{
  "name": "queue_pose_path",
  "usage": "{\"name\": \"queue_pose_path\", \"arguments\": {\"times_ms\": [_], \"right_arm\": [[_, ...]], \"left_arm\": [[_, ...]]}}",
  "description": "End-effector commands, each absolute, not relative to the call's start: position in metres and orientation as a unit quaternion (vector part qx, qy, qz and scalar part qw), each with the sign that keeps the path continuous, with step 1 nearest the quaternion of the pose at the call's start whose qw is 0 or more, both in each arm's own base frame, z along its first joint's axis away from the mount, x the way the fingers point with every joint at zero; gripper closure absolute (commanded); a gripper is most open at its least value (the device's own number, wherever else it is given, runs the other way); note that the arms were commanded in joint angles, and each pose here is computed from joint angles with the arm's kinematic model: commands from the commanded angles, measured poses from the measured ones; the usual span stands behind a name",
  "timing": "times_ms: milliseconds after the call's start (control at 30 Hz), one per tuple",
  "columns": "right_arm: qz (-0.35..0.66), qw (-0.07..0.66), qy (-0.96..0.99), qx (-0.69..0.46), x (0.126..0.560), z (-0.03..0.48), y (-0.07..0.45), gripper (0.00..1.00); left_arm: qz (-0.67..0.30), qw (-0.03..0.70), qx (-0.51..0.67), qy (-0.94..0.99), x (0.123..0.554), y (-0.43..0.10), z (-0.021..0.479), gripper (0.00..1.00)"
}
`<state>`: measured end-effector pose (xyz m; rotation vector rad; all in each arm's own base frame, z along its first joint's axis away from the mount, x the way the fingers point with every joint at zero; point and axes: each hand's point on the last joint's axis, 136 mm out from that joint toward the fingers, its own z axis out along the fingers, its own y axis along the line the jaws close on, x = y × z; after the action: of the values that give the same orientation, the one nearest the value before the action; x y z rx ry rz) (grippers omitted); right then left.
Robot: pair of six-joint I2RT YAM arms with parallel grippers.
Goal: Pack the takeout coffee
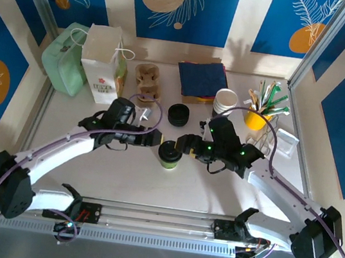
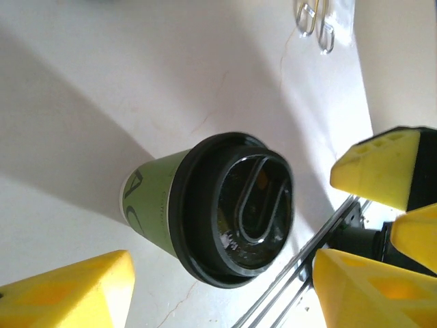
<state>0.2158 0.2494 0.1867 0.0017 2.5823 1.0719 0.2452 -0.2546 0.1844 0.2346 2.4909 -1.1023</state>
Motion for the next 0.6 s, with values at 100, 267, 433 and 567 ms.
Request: {"name": "queue_pose_path", "arguments": {"times_ms": [100,267,433,567], "right_arm": [[0.321,0.205,0.924,-0.038,0.211,0.201,0.252,0.24],[0.235,0.23,0.94,-0.086,0.211,0.206,0.264,0.23],[0.131,0.244,0.954,-0.117,0.216,0.205,0.269,0.19],[0.069,0.249,0.955,-0.143,0.219,0.202,0.278,0.17]], "left_arm": [[-0.363,0.284,0.042,0.886,0.251,-0.218,0.211,0.23],[-0.347,0.348,0.024,0.871,0.245,-0.192,0.234,0.18],[-0.32,0.387,0.006,0.865,0.239,-0.169,0.241,0.14],[-0.301,0.407,-0.007,0.862,0.235,-0.154,0.243,0.12]]}}
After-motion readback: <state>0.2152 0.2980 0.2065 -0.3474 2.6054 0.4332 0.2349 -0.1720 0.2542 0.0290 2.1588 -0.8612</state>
